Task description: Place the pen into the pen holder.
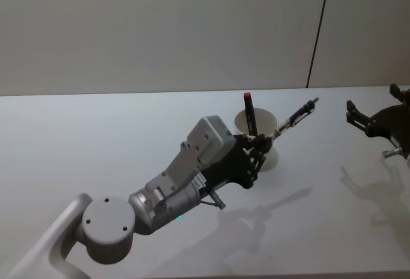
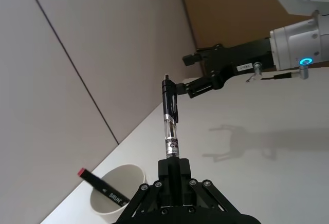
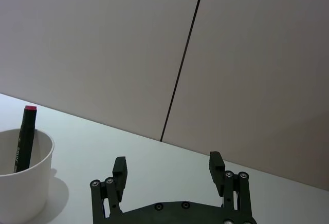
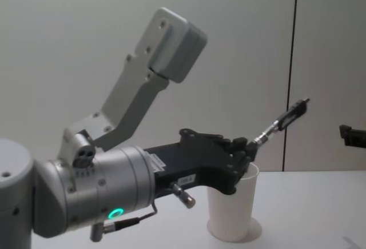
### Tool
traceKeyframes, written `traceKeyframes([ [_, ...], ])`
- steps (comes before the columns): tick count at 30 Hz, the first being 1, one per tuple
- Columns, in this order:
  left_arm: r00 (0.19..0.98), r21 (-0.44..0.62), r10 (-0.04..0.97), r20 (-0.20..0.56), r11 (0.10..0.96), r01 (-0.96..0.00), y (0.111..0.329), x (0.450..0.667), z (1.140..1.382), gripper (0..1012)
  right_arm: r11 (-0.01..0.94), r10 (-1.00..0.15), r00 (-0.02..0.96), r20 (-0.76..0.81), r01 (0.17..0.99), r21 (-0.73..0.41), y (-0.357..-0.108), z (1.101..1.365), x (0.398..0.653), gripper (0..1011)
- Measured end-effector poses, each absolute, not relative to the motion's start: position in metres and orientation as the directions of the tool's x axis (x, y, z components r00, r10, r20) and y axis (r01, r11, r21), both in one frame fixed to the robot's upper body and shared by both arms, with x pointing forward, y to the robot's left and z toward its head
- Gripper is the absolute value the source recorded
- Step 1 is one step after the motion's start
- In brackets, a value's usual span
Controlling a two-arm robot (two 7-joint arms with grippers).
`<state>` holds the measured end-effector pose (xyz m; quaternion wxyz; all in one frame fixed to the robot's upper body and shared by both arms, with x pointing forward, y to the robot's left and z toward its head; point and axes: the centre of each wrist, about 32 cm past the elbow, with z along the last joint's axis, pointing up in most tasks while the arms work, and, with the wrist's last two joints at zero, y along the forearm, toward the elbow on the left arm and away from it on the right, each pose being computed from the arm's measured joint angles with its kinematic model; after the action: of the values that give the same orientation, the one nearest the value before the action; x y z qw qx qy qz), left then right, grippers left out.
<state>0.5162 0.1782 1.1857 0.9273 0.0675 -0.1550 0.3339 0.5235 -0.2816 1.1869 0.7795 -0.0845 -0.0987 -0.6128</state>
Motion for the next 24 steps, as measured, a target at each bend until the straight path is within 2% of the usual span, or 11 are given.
traceKeyframes([
  [24, 0.808, 0.056, 0.485, 0.335, 0.846, -0.531, 0.167, 0.536, 1.186, 127, 0.235, -0.939, 0.229, 0.257, 0.972, -0.011, -0.282, 1.187, 0.524, 1002],
])
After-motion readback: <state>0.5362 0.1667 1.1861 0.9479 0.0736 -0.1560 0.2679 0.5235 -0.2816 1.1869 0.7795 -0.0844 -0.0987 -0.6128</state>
